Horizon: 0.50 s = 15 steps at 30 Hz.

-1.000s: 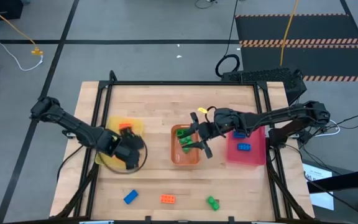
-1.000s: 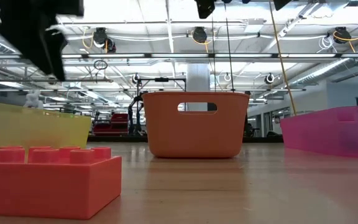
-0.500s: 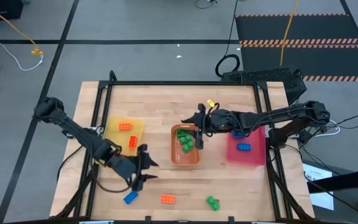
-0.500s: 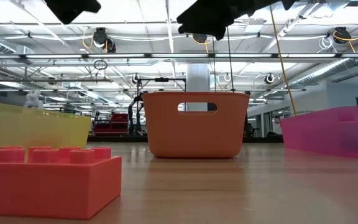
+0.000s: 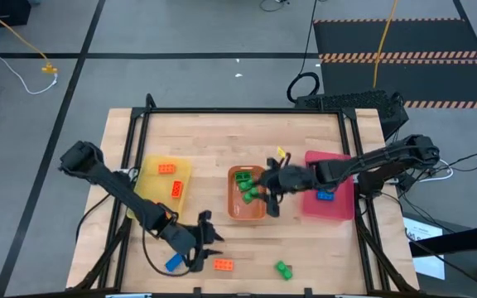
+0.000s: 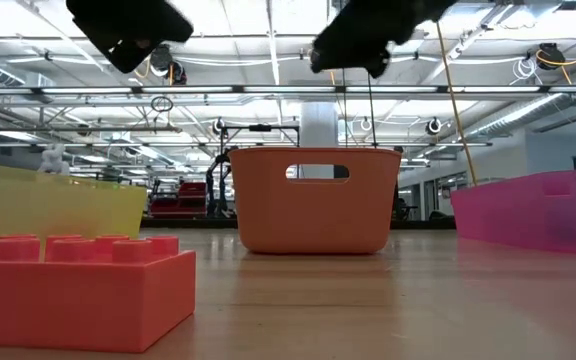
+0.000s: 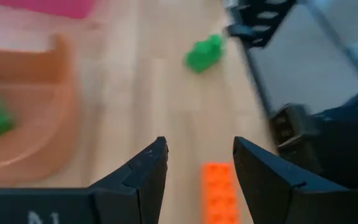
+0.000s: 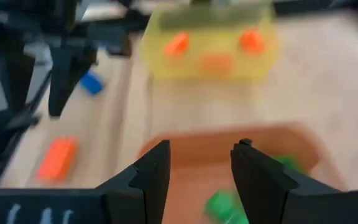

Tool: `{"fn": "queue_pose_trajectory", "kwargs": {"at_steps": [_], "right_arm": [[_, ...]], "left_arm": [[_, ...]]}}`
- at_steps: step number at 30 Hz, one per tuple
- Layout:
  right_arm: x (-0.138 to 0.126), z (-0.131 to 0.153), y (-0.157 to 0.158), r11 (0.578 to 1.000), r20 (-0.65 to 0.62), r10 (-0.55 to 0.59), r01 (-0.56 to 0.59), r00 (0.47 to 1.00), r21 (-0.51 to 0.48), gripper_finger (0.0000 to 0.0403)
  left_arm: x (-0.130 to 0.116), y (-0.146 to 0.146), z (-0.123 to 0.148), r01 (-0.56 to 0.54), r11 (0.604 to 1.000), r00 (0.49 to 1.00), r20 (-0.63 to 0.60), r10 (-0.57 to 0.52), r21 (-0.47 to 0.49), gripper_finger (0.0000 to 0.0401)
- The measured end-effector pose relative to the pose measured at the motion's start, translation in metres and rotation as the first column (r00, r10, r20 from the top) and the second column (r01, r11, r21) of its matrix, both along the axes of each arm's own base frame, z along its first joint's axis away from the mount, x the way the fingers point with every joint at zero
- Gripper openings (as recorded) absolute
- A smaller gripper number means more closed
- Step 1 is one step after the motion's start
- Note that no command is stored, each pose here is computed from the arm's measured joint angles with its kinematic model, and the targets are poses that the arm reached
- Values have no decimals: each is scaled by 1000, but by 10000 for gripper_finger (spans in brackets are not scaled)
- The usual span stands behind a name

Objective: Sort & place blocks by color
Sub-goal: Put the orange game piece into the yellow bin

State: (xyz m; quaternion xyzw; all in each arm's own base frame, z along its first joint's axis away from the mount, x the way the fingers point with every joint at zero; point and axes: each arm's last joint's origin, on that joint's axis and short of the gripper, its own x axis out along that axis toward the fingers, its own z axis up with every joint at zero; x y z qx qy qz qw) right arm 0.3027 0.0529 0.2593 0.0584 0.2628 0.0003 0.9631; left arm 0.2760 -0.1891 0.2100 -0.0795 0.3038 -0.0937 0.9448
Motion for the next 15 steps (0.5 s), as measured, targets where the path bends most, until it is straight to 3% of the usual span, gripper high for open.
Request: {"fn": "queue_pose_trajectory", "kwargs": {"at_steps": [6,15], "right_arm": [[-15,-18,31,996,-99,45,-37,994,84,157],[-23,-21,53,983,-100,62,-43,993,177,157]], "left_arm": [[16,-34,-12,70,998,997,-24,-70,0,182],[39,-65,-19,124,974,954,-293,-65,191,182]]}}
